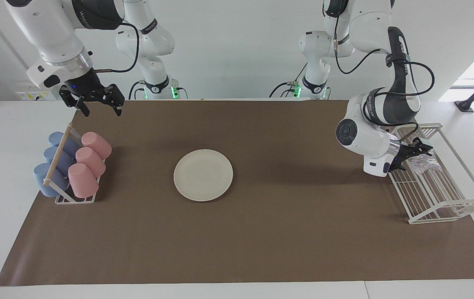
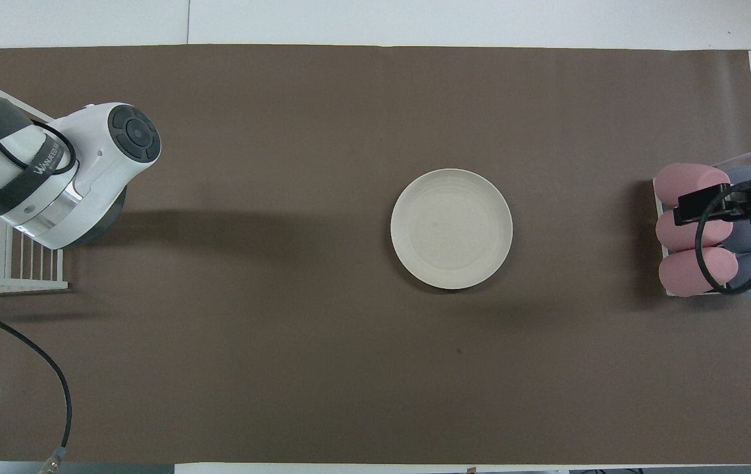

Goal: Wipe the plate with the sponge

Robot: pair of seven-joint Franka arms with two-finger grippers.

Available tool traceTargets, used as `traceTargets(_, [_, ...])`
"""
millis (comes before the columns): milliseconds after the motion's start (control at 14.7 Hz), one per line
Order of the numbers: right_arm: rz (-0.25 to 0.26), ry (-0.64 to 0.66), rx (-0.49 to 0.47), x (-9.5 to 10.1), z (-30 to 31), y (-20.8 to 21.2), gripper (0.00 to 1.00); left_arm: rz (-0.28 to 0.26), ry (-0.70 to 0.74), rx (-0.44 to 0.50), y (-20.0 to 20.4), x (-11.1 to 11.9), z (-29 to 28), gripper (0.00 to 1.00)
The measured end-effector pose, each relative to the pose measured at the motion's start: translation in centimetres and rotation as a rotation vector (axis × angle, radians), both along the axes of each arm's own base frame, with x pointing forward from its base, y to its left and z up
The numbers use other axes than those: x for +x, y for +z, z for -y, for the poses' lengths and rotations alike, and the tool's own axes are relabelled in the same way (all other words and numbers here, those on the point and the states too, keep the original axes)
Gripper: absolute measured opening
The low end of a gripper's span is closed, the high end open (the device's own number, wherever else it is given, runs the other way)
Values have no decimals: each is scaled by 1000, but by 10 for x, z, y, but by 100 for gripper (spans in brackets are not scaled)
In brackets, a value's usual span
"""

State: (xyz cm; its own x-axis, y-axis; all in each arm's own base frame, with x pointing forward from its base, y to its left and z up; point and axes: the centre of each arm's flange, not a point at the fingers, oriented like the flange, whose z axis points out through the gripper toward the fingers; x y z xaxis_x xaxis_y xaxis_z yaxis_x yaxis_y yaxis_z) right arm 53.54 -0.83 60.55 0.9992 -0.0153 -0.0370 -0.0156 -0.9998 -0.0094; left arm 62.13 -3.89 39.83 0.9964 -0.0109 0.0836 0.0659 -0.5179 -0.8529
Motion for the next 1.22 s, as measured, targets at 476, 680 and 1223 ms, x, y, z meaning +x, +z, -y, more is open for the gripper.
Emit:
traceTargets(476, [-7, 1, -27, -1, 3, -1, 100, 82, 214, -405, 102, -3, 18, 100])
traceTargets(680, [-9, 1, -27, -1, 3, -1, 100, 58, 271, -645, 154, -24, 13, 100])
traceTargets(1223, [-12, 1, -27, -1, 3, -1, 100, -95, 222, -990, 212, -99, 2, 100])
